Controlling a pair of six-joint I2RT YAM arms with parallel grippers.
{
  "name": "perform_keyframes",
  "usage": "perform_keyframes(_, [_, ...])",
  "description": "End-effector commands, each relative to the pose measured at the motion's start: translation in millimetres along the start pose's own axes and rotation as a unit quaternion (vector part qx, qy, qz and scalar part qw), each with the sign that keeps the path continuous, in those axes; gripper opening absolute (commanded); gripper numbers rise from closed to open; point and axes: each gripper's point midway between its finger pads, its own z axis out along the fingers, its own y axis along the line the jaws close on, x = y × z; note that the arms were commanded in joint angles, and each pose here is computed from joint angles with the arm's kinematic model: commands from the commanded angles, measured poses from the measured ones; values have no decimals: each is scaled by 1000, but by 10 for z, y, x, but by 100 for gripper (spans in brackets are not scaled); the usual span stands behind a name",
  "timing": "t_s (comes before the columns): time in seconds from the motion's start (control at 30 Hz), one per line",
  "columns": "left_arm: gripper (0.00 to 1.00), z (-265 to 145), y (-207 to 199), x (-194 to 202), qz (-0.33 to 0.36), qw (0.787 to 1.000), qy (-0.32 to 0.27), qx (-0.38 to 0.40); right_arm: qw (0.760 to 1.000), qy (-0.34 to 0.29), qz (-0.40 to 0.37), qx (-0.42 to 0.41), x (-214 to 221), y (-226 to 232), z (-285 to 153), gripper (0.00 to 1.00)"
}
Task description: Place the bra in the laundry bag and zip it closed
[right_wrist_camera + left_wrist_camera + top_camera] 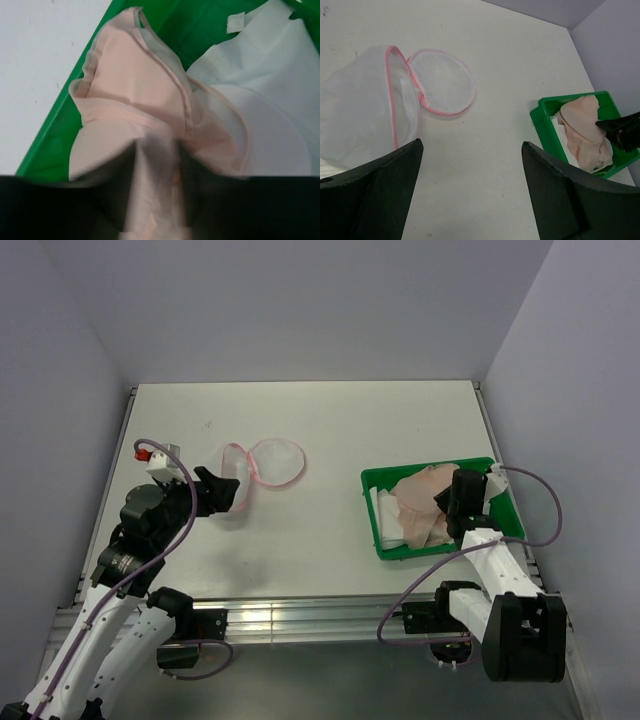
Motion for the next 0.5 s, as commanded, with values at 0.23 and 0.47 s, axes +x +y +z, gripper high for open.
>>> perform_keyframes(0.23, [86, -12, -16, -74, 8, 1000, -13, 3, 969, -106, -5, -222, -518, 980, -664, 0])
perform_keyframes(0.47, [86, 10, 33, -94, 5, 1000, -16, -7, 899, -54, -97, -424, -356, 2018, -1679, 0])
